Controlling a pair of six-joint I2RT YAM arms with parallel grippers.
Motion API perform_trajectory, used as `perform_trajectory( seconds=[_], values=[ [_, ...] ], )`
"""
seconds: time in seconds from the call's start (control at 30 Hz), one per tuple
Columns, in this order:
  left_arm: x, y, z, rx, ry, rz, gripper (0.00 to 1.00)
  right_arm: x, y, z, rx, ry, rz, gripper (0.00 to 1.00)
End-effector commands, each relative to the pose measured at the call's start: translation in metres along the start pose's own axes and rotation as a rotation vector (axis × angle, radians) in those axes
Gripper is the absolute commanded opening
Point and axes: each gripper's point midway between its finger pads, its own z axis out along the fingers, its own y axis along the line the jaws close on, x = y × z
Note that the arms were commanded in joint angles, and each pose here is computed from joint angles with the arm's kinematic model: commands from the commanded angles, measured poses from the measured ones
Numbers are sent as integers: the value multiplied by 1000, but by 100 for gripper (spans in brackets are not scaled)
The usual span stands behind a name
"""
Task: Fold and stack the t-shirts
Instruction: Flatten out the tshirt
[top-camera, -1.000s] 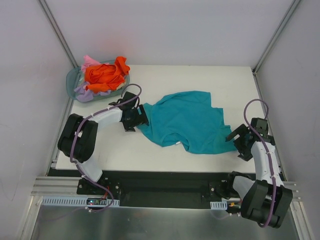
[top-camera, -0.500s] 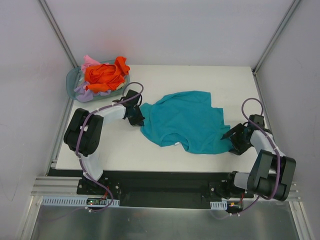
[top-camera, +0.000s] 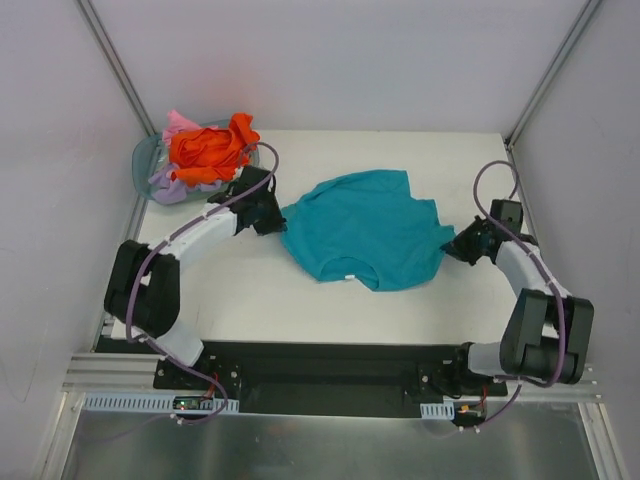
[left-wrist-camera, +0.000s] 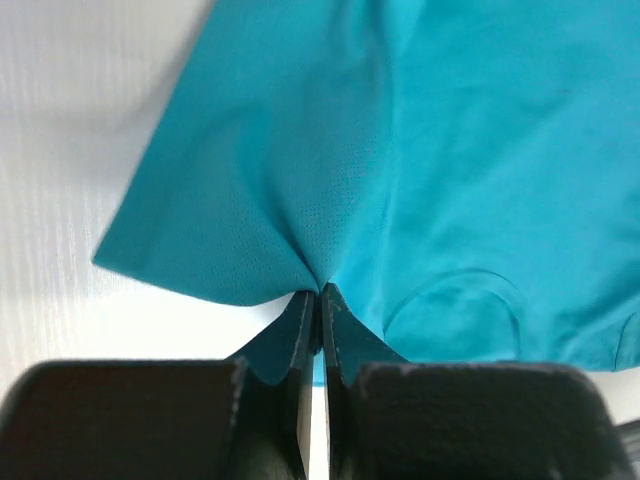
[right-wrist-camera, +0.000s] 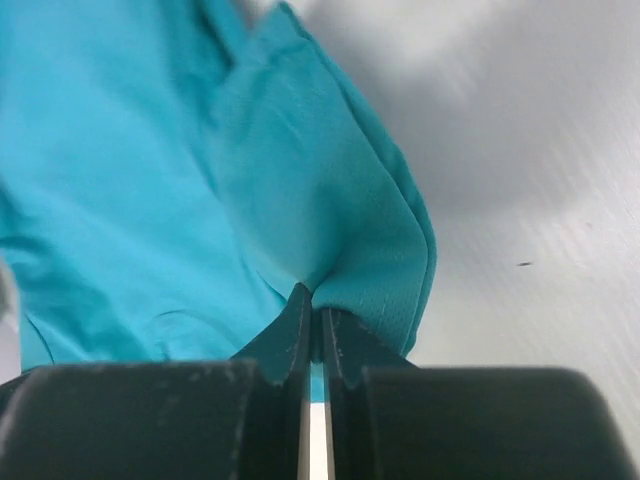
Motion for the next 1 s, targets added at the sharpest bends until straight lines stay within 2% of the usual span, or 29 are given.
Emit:
perform_trajectory(
  seconds=[0.0, 0.03, 0.07, 0.1, 0.17, 0.2, 0.3, 0.33, 0.4, 0.43, 0.57, 0.7, 0.8, 0.87, 0.9, 0.93, 0.97],
  values=[
    [-65, -56, -96, 190, -278, 78, 0, -49, 79, -93, -237, -272, -168, 1],
    [-71, -61, -111, 214, -314, 90, 0, -46, 90, -112, -283, -277, -202, 1],
    [-83, -74, -144, 272, -387, 101, 0, -45, 103, -132, -332, -304, -238, 1],
    [-90, -79, -161, 292, -431, 106, 0, -45, 120, -171, -394, -365, -290, 1],
    [-103, -94, -215, 375, -543, 126, 0, -44, 134, -209, -446, -436, -335, 1],
    [-107, -99, -232, 403, -579, 132, 0, -44, 146, -249, -501, -529, -364, 1],
    [-117, -117, -309, 519, -724, 172, 0, -41, 159, -312, -573, -683, -405, 1],
    [-119, -125, -338, 565, -775, 205, 0, -39, 170, -348, -614, -757, -437, 1],
    [-118, -128, -377, 615, -847, 231, 0, -35, 176, -378, -640, -808, -467, 1],
    [-120, -131, -401, 636, -897, 250, 0, -30, 184, -406, -679, -857, -494, 1],
    [-123, -126, -443, 646, -1005, 261, 0, -25, 195, -430, -700, -847, -526, 1],
    [-135, -113, -431, 561, -1032, 215, 0, -31, 189, -381, -622, -674, -486, 1],
    [-135, -108, -382, 498, -944, 194, 0, -28, 167, -321, -544, -536, -444, 1],
    [-132, -98, -329, 430, -849, 158, 0, -27, 152, -292, -492, -489, -416, 1],
    [-130, -93, -308, 400, -813, 139, 0, -25, 133, -256, -428, -428, -388, 1],
    [-122, -85, -264, 349, -725, 117, 0, -28, 120, -240, -372, -427, -364, 1],
    [-117, -80, -242, 324, -676, 110, 0, -26, 105, -218, -323, -397, -343, 6]
  ],
)
